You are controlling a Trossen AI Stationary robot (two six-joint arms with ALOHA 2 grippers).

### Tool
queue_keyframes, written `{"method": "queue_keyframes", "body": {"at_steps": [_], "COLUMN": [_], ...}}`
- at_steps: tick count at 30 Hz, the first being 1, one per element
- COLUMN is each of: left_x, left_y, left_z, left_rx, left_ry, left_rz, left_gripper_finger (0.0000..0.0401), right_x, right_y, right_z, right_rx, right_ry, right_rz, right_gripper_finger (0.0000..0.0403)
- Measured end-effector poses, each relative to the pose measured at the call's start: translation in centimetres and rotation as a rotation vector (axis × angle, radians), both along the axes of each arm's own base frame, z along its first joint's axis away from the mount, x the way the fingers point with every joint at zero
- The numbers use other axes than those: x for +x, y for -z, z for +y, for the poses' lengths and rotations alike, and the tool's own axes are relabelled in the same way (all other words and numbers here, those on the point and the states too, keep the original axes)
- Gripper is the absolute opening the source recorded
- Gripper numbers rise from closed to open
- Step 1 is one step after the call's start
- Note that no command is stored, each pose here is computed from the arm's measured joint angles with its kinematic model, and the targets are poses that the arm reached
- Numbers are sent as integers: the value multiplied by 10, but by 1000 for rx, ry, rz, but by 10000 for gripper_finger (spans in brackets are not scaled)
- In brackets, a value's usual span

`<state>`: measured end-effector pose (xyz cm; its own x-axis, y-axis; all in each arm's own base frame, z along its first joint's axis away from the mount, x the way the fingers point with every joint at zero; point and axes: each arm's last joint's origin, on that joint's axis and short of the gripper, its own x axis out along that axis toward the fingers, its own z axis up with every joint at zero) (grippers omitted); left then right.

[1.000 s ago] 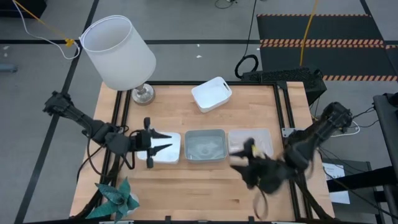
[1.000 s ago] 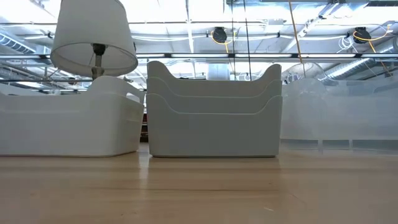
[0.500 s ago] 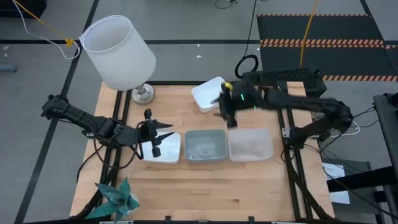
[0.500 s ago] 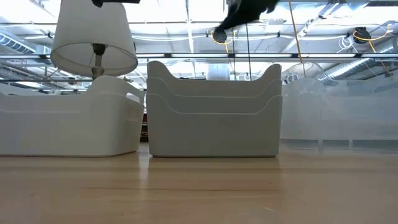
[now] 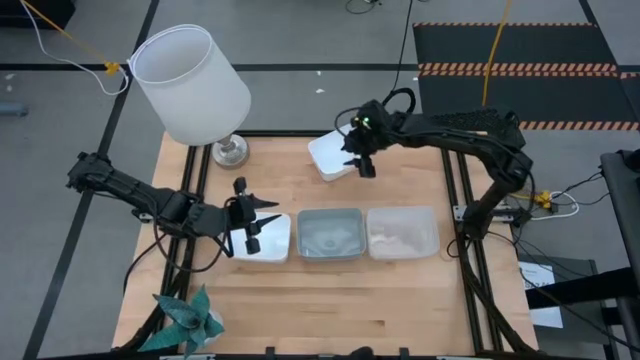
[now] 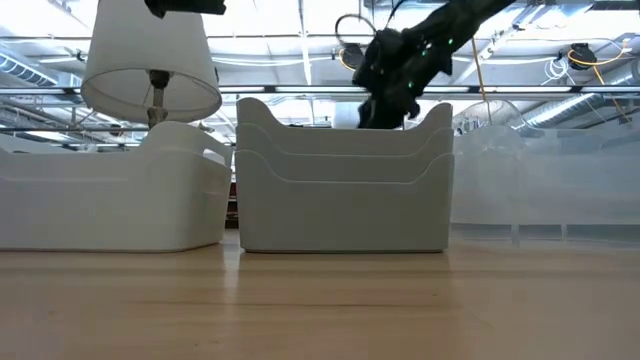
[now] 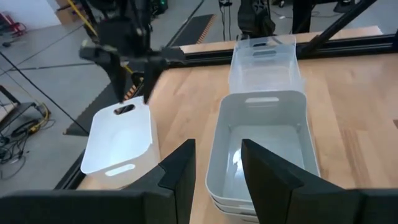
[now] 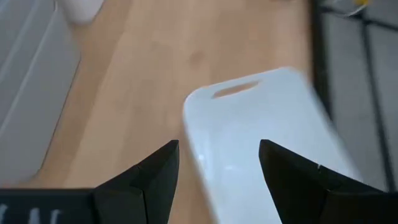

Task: Stack baskets by color
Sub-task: Stack the white bin on the bottom stacked white bins

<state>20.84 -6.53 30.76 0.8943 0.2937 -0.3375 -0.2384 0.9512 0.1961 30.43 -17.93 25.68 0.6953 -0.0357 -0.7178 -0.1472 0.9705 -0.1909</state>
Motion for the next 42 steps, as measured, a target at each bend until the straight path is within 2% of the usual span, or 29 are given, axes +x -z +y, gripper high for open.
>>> {"method": "queue_keyframes", "body": {"at_steps": [5, 9, 11, 14, 16, 24, 27, 34, 42], "left_x": [0, 0, 0, 0, 0, 0, 0, 0, 0], "left_y": [0, 0, 0, 0, 0, 0, 0, 0, 0], "left_z": [0, 0, 0, 0, 0, 0, 0, 0, 0], "left_rx": [-10, -17, -18, -18, -18, -19, -20, -20, -35], "left_ry": [-3, -5, -5, -6, -6, -6, -6, -6, -12], "left_rz": [-2, -4, -4, -5, -4, -5, -6, -6, -11], "left_gripper_finger": [131, 131, 131, 131, 131, 131, 131, 131, 131], "right_x": [3, 4, 5, 6, 6, 3, 4, 2, 2], "right_y": [22, 34, 39, 47, 51, 69, 71, 72, 71], "right_z": [0, -1, -3, -7, -11, -24, -26, -26, -23], "right_rx": [81, 104, 93, 20, -19, 4, -19, -49, -27], "right_ry": [-83, -93, -85, -46, -25, 10, 29, 35, 58], "right_rz": [69, 125, 146, 206, 240, 289, 302, 339, 342], "right_gripper_finger": [215, 214, 212, 201, 189, 136, 111, 14, 7]}}
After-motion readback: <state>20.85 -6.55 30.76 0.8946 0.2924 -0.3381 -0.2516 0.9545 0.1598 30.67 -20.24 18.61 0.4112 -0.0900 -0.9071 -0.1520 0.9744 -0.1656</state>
